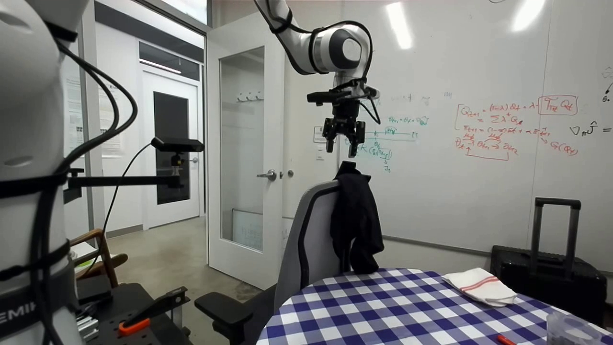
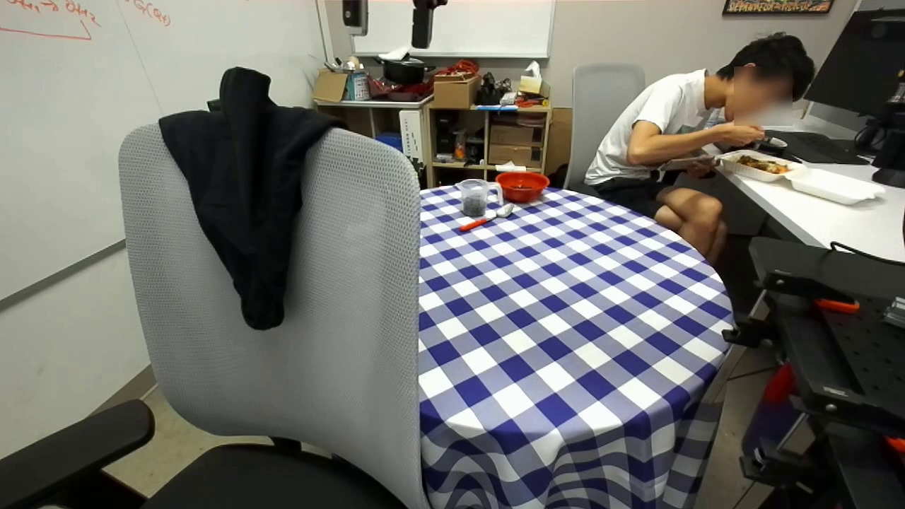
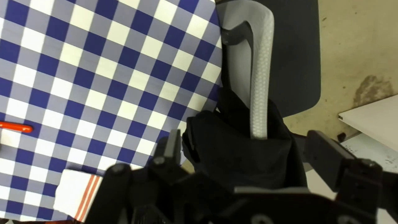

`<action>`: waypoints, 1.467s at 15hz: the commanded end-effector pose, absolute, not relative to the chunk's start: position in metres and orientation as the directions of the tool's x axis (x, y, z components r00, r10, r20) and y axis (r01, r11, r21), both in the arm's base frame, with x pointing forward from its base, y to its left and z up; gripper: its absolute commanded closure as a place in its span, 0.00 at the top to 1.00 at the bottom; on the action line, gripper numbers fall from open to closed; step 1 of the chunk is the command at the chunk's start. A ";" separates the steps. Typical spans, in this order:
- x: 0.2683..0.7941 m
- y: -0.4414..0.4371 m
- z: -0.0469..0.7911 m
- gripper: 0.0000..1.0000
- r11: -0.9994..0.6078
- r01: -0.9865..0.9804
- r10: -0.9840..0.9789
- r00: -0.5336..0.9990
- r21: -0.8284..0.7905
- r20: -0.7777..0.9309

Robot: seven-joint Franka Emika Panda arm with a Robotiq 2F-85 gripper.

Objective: Put the black shirt on the table

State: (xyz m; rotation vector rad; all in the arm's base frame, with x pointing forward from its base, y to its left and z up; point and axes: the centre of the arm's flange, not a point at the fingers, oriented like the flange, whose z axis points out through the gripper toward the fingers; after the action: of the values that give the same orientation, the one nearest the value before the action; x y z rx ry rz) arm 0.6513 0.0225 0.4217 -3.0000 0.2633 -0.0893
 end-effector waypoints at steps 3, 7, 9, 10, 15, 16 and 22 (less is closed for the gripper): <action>0.757 0.059 0.431 1.00 -0.969 -0.182 -0.196 0.978 -0.167 0.072; 0.794 0.091 0.418 1.00 -0.988 -0.074 -0.087 0.991 -0.133 0.097; 0.809 0.107 0.409 1.00 -0.992 -0.010 -0.022 0.995 -0.125 0.096; 0.815 0.115 0.404 1.00 -0.993 0.033 0.023 0.995 -0.109 0.096; 0.837 0.141 0.386 1.00 -0.975 0.220 0.222 0.973 0.030 0.057; 0.840 0.144 0.383 1.00 -0.968 0.244 0.247 0.968 0.057 0.050; 0.856 0.152 0.372 0.54 -0.947 0.298 0.306 0.951 0.122 0.051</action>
State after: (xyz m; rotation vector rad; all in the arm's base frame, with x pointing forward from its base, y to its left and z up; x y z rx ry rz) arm 0.7834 0.1390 0.3599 -3.1842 -0.4451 -0.1003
